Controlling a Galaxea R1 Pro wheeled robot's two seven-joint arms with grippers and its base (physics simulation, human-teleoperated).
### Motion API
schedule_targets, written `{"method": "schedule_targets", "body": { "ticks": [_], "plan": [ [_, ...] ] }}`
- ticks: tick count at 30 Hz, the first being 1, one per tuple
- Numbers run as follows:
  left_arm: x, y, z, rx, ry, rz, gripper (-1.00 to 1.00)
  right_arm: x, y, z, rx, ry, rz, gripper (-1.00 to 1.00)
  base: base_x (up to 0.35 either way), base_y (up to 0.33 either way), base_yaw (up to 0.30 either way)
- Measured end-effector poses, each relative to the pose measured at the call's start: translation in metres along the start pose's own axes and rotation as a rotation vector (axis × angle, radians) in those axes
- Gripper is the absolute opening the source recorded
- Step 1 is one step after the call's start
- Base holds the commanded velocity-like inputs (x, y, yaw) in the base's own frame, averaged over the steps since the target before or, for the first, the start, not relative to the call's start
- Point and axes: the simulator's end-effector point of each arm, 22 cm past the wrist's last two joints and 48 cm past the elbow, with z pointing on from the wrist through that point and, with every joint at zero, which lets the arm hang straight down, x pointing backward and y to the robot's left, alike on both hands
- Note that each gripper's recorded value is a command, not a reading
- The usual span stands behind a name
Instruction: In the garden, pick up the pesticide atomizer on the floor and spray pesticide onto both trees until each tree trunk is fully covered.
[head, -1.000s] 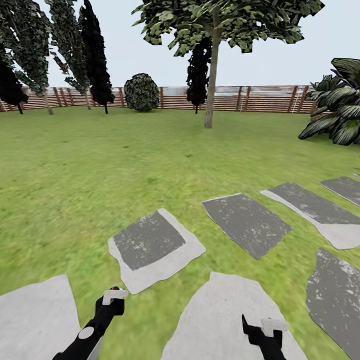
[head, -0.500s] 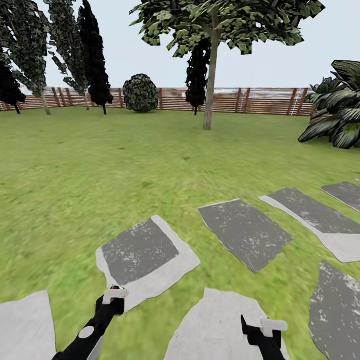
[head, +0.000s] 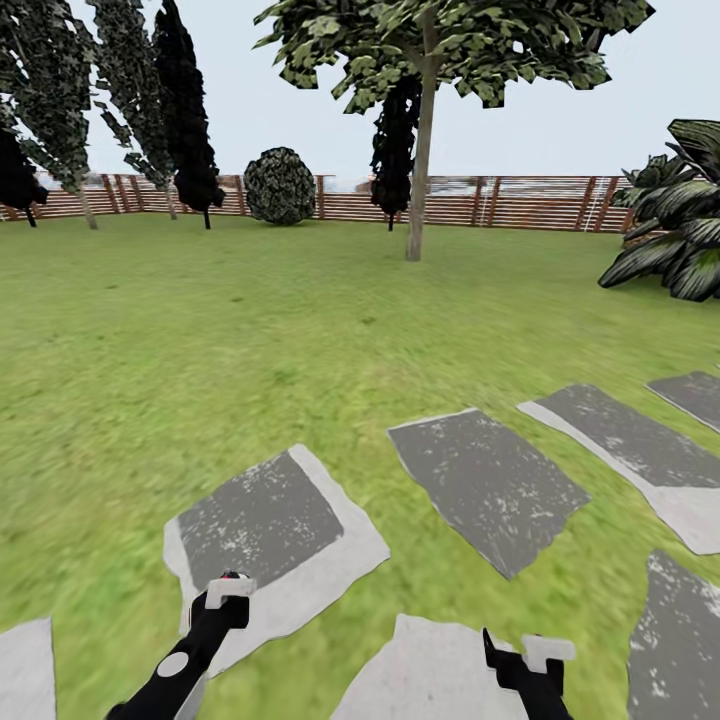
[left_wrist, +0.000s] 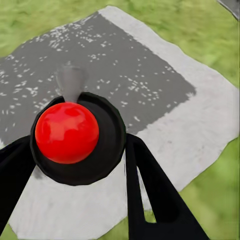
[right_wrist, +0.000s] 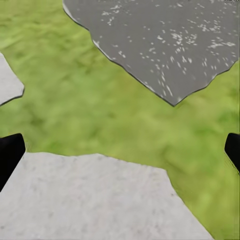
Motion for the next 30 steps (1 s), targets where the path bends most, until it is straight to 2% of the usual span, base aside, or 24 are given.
{"method": "schedule_targets", "body": {
  "ticks": [30],
  "plan": [
    [0.0008, 0.0011, -0.0002, -0.001, 0.002, 0.001, -1.0, 0.0016, 0.0014, -0.0004, -0.002, 0.003, -0.001, 1.0, 0.281, -0.144, 0.0]
  ]
}}
